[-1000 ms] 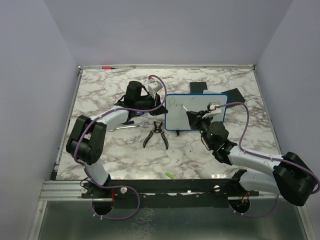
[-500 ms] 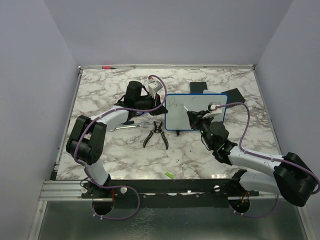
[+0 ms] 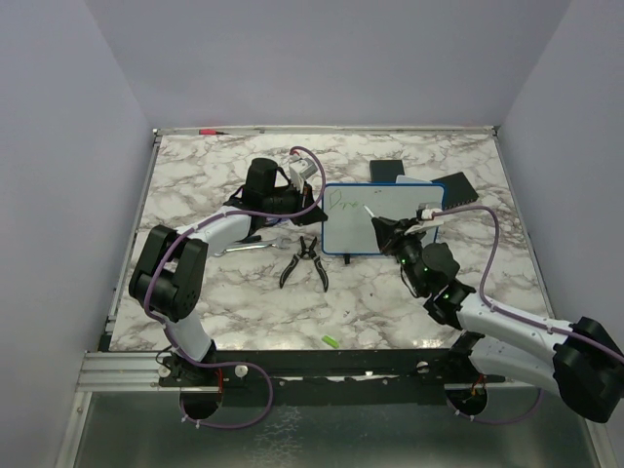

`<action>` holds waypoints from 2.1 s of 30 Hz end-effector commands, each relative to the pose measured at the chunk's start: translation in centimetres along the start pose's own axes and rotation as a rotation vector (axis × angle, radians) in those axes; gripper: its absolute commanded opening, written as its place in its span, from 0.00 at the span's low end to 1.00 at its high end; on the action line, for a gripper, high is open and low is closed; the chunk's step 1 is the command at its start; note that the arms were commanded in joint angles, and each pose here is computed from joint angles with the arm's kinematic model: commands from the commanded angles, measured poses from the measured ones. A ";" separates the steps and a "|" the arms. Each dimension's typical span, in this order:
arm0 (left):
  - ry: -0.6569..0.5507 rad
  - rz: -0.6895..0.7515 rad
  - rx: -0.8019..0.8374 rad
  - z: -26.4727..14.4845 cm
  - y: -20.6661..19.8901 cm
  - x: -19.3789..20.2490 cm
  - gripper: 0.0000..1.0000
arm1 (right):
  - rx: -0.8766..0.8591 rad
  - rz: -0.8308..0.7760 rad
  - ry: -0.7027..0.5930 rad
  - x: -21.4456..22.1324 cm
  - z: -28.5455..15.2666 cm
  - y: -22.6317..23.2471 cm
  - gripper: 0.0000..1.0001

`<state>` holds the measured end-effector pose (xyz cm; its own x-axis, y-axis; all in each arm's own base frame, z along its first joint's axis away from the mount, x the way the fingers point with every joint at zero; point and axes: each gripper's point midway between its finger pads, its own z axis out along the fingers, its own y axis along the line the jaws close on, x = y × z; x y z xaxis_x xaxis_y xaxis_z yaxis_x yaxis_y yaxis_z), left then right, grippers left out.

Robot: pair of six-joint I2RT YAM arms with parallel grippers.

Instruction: Write a sentence on the whiteboard

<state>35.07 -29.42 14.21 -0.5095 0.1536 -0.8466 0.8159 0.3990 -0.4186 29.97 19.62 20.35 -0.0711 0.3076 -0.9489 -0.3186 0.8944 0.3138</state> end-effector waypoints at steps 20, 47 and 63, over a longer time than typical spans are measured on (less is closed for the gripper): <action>0.037 -0.002 -0.041 0.2 0.4 1.1 0.00 | 0.048 -0.046 0.004 0.4 0.8 -0.8 0.01; 0.040 -0.001 -0.037 0.2 0.3 1.2 0.00 | 0.053 -0.064 0.024 1.0 1.7 -0.7 0.01; 0.041 0.000 -0.035 0.3 0.3 1.2 0.00 | 0.080 -0.026 -0.060 -1.0 1.8 -0.8 0.01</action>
<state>35.14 -29.41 14.18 -0.5089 0.1534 -0.8470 0.8146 0.4038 -0.4163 31.51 20.28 19.09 -0.0748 0.2569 -0.9635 -0.2910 0.9185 0.2675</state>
